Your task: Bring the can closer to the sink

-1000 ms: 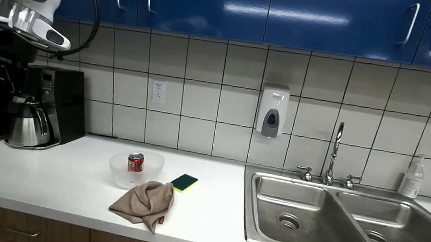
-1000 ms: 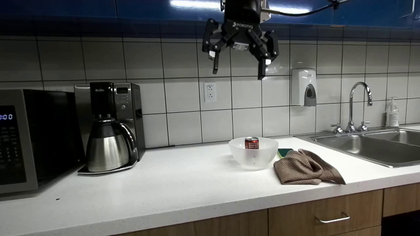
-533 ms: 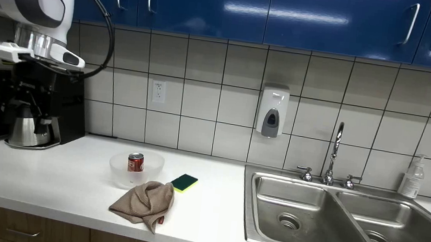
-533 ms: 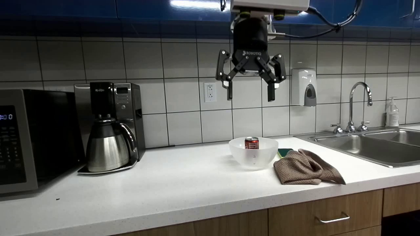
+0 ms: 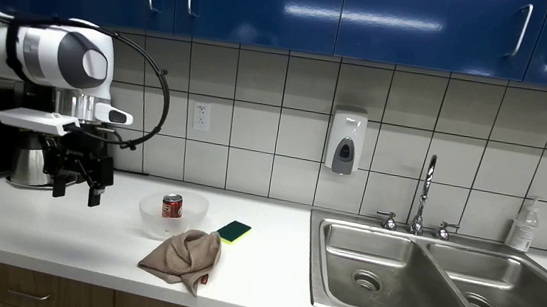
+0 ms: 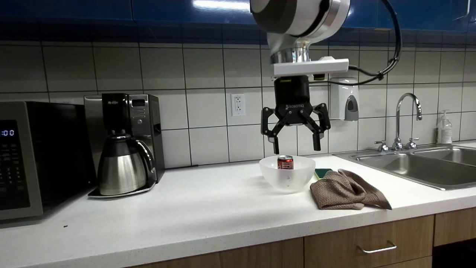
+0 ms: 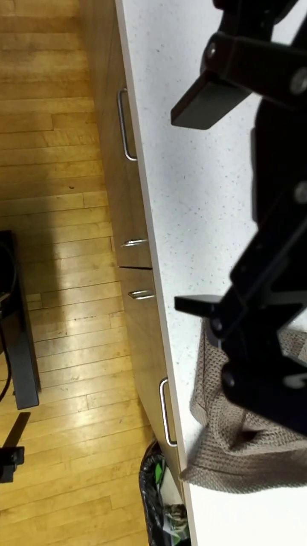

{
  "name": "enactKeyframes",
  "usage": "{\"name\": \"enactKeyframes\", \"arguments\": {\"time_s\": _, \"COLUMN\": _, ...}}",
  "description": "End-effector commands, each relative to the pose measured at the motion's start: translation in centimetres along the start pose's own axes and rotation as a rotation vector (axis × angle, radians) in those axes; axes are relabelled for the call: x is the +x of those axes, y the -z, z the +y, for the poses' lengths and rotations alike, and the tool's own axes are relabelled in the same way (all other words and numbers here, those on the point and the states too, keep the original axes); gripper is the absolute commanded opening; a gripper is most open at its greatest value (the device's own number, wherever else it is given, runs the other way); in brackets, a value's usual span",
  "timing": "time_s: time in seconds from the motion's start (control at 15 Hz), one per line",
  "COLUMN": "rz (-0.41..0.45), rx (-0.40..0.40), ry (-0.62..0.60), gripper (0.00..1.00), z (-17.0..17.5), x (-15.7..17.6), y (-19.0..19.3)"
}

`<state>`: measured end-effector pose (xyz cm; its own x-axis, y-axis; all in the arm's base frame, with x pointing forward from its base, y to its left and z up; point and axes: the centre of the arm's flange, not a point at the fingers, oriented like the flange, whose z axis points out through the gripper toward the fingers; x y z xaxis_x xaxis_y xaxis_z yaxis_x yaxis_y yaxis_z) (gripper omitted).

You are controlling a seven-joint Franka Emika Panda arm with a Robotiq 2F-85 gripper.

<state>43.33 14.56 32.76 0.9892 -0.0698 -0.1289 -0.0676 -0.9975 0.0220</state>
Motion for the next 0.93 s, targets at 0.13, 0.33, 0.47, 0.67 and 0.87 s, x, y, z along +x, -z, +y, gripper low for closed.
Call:
{"name": "enactKeyframes", "arguments": {"time_s": 0.13, "rz": 0.035, "rx": -0.052, "ry": -0.134, "gripper": 1.00, "z": 2.1, "x": 6.3, "y": -3.3}}
{"name": "enactKeyframes", "arguments": {"time_s": 0.33, "rz": 0.041, "rx": -0.065, "ry": -0.192, "gripper": 1.00, "z": 3.1, "x": 8.9, "y": -4.4}}
{"name": "enactKeyframes", "arguments": {"time_s": 0.47, "rz": 0.051, "rx": -0.063, "ry": -0.226, "gripper": 1.00, "z": 3.6, "x": 11.0, "y": -4.3}}
{"name": "enactKeyframes", "arguments": {"time_s": 0.67, "rz": 0.071, "rx": -0.047, "ry": -0.259, "gripper": 1.00, "z": 4.0, "x": 13.7, "y": -3.0}}
{"name": "enactKeyframes", "arguments": {"time_s": 0.87, "rz": 0.111, "rx": -0.045, "ry": -0.290, "gripper": 1.00, "z": 4.4, "x": 16.4, "y": -2.0}}
